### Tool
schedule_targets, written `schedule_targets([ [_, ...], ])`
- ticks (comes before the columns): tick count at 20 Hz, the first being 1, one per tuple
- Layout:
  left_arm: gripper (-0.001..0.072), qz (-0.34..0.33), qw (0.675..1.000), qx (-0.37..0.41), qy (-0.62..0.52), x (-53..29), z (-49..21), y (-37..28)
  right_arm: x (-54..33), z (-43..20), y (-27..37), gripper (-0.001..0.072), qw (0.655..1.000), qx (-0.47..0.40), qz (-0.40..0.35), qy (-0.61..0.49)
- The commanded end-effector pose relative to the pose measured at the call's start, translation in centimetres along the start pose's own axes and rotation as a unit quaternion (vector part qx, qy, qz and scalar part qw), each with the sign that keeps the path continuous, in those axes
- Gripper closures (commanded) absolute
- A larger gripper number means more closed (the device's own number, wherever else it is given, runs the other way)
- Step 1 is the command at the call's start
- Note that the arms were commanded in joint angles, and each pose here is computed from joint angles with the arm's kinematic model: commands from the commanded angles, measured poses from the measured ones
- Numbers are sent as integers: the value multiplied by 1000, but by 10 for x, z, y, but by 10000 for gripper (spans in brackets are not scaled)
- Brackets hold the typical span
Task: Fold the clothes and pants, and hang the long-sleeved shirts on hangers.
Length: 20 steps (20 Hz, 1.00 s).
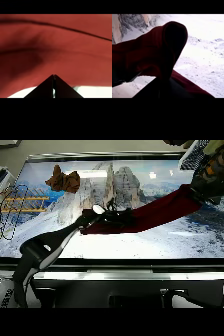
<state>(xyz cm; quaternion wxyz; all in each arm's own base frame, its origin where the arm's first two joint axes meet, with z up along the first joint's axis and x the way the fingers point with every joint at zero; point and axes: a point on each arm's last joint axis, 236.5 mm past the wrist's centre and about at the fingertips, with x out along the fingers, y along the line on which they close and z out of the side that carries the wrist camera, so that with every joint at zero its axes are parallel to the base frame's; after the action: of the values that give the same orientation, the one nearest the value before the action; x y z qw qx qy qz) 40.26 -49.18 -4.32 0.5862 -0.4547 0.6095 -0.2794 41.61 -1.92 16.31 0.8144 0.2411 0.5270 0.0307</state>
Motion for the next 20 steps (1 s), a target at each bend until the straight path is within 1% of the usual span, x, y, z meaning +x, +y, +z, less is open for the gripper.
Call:
schedule_targets([
  [1, 694, -33, 996, -80, -7, 44, -23, 3, -17, -3, 8, 688, 1000, 0, 1, -16],
  [4, 694, -39, 993, -106, -15, 58, -30, 6, -20, -4, 9, 688, 1000, -1, 1, -17],
  [6, 694, -44, 994, -101, -9, 64, -35, 1, -20, -3, 9, 688, 1000, -1, 2, -19],
  [9, 694, -63, 996, -54, 23, 50, -36, -18, -19, 1, 9, 688, 1000, -2, 3, -26],
  [11, 695, -59, 997, -23, 48, 25, -30, -24, -15, 2, 15, 688, 1000, 1, 19, -24],
  [13, 696, -33, 997, 21, 67, -16, -18, -27, -7, 2, 31, 688, 999, -3, 41, -17],
  [16, 695, 16, 991, 116, 58, -107, 7, -41, 8, -6, 70, 688, 998, -24, 61, -11],
  [18, 694, 78, 982, 171, 28, -183, 23, -42, 20, -15, 102, 688, 996, -35, 76, -7],
  [20, 693, 143, 969, 200, -7, -262, 32, -37, 33, -28, 134, 688, 995, -49, 85, 0],
])
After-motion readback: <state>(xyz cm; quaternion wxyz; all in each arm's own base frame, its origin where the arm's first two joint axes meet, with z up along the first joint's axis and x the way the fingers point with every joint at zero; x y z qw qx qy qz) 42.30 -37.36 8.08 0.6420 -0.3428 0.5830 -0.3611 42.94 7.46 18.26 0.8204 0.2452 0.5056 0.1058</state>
